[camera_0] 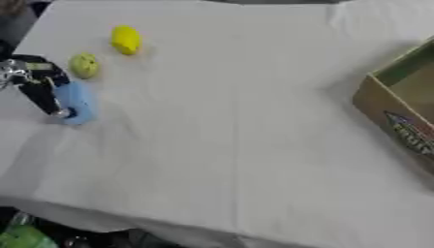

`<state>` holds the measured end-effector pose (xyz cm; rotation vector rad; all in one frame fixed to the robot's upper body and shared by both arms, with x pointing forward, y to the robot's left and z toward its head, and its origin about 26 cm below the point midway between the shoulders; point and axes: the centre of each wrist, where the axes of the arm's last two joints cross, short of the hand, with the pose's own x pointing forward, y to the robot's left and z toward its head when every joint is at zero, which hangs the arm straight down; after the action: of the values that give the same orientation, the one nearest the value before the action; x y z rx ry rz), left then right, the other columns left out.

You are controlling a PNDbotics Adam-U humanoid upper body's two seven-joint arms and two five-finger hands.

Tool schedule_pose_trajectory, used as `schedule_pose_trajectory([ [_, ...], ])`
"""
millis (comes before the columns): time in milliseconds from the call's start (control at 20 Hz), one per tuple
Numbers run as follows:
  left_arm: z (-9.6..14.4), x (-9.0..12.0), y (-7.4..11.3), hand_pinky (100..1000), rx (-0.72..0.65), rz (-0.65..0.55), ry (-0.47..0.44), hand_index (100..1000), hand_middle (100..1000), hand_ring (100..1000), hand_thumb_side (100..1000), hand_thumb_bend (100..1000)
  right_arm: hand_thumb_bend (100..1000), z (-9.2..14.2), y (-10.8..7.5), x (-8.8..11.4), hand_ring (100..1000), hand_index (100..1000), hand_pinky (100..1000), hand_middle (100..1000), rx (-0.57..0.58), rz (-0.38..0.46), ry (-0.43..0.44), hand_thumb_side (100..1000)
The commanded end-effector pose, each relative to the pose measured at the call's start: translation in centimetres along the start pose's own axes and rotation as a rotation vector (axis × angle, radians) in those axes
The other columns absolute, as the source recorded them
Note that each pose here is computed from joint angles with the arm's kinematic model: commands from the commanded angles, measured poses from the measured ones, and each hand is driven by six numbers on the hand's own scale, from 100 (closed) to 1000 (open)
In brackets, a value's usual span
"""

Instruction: Pick up the objects with one hand, pass them to the other hand, and then place them into the box on the other side of the table.

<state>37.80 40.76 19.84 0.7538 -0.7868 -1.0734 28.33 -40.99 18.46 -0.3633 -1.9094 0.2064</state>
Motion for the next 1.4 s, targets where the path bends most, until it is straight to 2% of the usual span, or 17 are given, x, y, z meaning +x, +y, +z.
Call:
schedule_pose_trajectory([
  [50, 1.6, 0.5, 1.6, 649, 0.084, -0.016, -0.01, 570, 510, 623, 100, 245, 100, -0.3, -0.8, 0.9, 633, 734, 966, 711, -0.002, 0.032, -0.025, 580],
  [600, 7.5, 3.6, 3.6, 609, 0.403, 0.015, -0.219, 531, 468, 567, 100, 160, 100, -0.3, -0.9, 1.1, 633, 734, 966, 712, -0.007, 0.032, -0.027, 574],
  [650, 8.0, 4.0, 3.6, 606, 0.421, 0.023, -0.243, 530, 465, 562, 100, 151, 100, -0.3, -0.9, 1.1, 633, 734, 966, 712, -0.006, 0.032, -0.027, 573],
  [700, 8.4, 4.5, 3.4, 606, 0.436, 0.031, -0.267, 529, 463, 558, 100, 179, 100, -0.3, -0.9, 1.1, 633, 734, 966, 712, -0.005, 0.032, -0.027, 572],
  [750, 8.8, 5.1, 3.2, 605, 0.447, 0.04, -0.296, 527, 461, 553, 100, 134, 100, -0.3, -0.9, 1.1, 633, 733, 966, 712, -0.005, 0.032, -0.027, 573],
  [950, 10.5, 7.5, 2.2, 588, 0.488, 0.079, -0.405, 523, 453, 536, 100, 104, 100, -0.3, -0.9, 1.1, 633, 733, 966, 712, -0.002, 0.029, -0.029, 572],
  [1000, 10.9, 8.2, 2.0, 585, 0.501, 0.089, -0.428, 521, 452, 532, 100, 131, 100, -0.4, -0.9, 1.1, 633, 733, 966, 713, 0.0, 0.028, -0.03, 570],
  [1100, 11.6, 9.3, 1.6, 580, 0.529, 0.111, -0.471, 517, 446, 526, 100, 100, 100, -0.4, -0.8, 1.2, 633, 733, 966, 713, 0.002, 0.027, -0.031, 570],
  [1400, 12.0, 11.7, 0.3, 567, 0.534, 0.176, -0.569, 508, 435, 514, 100, 100, 100, -0.5, -0.7, 1.3, 633, 734, 966, 713, 0.011, 0.022, -0.036, 567],
])
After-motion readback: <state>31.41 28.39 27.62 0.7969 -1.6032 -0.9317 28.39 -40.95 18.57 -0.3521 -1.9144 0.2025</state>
